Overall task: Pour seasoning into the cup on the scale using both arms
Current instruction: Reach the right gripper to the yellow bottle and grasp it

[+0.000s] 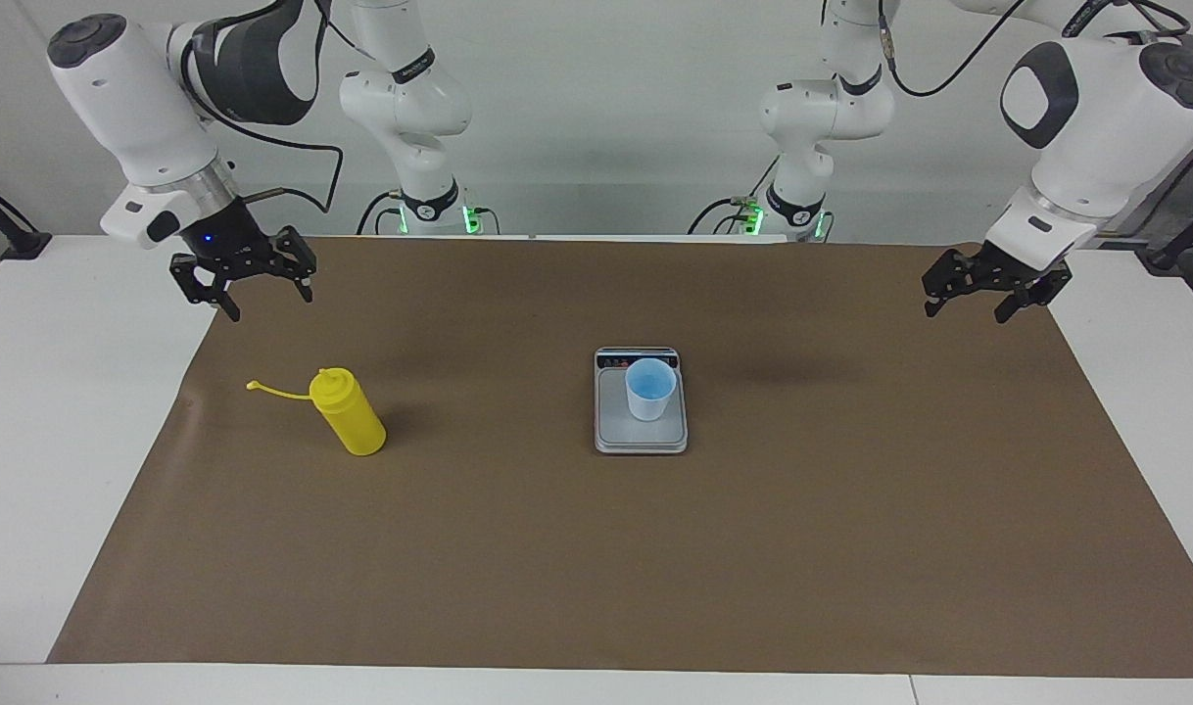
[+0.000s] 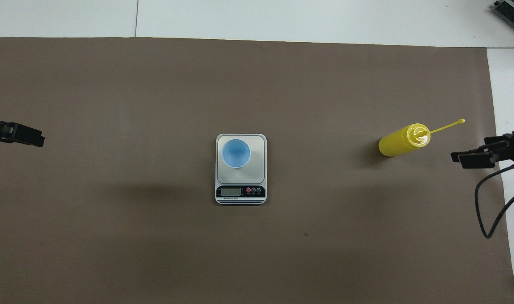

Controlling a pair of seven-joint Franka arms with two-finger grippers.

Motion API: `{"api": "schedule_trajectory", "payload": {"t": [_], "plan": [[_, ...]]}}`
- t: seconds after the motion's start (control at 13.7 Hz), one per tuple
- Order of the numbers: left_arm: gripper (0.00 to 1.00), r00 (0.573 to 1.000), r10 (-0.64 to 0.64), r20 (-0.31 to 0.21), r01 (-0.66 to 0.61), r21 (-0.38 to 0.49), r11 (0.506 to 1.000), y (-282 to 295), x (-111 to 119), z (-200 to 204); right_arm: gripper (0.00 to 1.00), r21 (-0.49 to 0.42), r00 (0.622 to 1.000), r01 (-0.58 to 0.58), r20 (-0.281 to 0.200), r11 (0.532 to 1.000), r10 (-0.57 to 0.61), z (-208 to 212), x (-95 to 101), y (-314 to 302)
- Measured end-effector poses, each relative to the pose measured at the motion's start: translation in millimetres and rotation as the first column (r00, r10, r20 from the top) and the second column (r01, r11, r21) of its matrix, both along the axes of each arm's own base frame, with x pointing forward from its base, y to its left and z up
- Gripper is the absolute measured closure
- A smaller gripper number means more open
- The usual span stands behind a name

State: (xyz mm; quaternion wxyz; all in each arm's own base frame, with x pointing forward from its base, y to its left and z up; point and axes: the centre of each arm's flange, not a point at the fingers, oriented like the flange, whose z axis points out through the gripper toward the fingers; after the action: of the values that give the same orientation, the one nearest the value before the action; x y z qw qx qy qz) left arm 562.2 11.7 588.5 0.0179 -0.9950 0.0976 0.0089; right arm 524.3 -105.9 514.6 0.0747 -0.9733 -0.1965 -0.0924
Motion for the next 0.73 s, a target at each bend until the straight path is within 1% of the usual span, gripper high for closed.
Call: {"api": "schedule_trajectory", "payload": {"t": [0.15,0.22,0.36,0.51,0.58,0.73], "plan": [[0.0,1.0,-0.009,0.015,0.008,0.005,1.0,-4.7,-0.9,19.2,0.0,0.086,0.995,-0.071,0.072,0.994,0.065,-28.9,-9.8,-17.7],[0.0,1.0,-0.001,0.018,0.001,0.004,1.0,-6.4,-0.9,22.3,0.0,0.13,0.989,-0.109,0.116,0.985,0.094,-46.2,-15.9,-26.2],[0.0,0.998,0.051,0.022,-0.05,-0.02,0.999,-13.5,-0.9,24.6,0.0,0.208,0.964,-0.193,0.221,0.959,0.146,-84.4,-28.1,-43.8],[0.0,0.996,0.089,0.018,-0.089,-0.03,0.996,-19.5,-1.6,25.5,0.0,0.248,0.926,-0.269,0.334,0.931,0.178,-123.1,-33.8,-60.5],[0.0,0.995,0.097,0.016,-0.097,-0.031,0.995,-20.1,-2.0,25.7,0.0,0.263,0.909,-0.293,0.374,0.919,0.183,-140.8,-34.5,-64.5],[0.0,0.995,0.102,0.01,-0.102,-0.031,0.994,-20.0,-2.7,25.4,0.0,0.294,0.884,-0.324,0.432,0.899,0.178,-167.6,-33.7,-63.0]]}}
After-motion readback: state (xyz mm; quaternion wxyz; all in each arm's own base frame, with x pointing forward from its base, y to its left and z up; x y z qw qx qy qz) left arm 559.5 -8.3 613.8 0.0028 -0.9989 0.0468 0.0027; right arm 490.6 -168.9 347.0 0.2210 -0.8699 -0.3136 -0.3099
